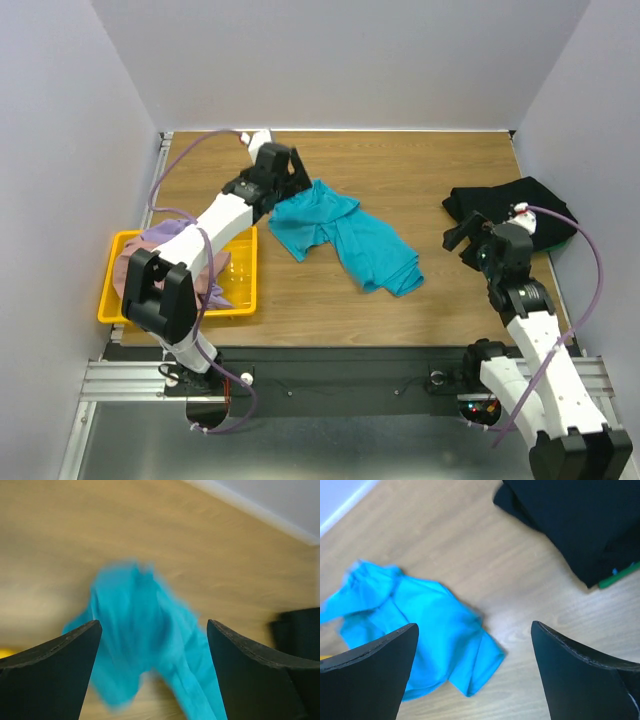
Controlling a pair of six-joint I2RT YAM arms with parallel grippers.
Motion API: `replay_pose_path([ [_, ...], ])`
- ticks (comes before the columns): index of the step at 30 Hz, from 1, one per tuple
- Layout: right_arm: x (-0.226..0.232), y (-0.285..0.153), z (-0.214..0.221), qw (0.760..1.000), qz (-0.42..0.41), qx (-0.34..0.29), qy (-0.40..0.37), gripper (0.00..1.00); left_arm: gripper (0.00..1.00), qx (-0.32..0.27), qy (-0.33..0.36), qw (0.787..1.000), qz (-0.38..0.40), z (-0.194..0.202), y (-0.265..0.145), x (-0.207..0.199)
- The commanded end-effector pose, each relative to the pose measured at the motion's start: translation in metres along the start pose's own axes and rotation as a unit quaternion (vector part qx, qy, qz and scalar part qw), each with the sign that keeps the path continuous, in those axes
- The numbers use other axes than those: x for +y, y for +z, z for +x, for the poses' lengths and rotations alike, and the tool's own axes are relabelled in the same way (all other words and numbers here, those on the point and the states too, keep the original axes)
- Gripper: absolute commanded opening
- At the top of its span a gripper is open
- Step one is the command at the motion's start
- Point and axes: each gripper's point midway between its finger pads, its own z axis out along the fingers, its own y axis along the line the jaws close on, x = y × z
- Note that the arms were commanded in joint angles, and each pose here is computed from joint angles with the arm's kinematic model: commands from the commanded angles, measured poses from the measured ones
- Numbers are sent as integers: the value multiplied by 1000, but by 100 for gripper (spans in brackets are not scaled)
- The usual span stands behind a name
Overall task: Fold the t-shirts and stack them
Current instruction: Move the tshirt to the center of the board, then flatten the tshirt out
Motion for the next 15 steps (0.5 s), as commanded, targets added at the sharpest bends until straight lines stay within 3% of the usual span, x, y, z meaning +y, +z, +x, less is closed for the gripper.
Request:
replay_pose_path([
  [1,3,9,11,999,1,41,-3,100,99,28,11,997,-78,41,-7,52],
  [9,39,20,72,982,-84,166,-18,100,99,36,14,996,-87,70,-17,81],
  [15,84,9,125,965,-110,217,-101,100,98,109,30,991,-72,115,-4,85],
])
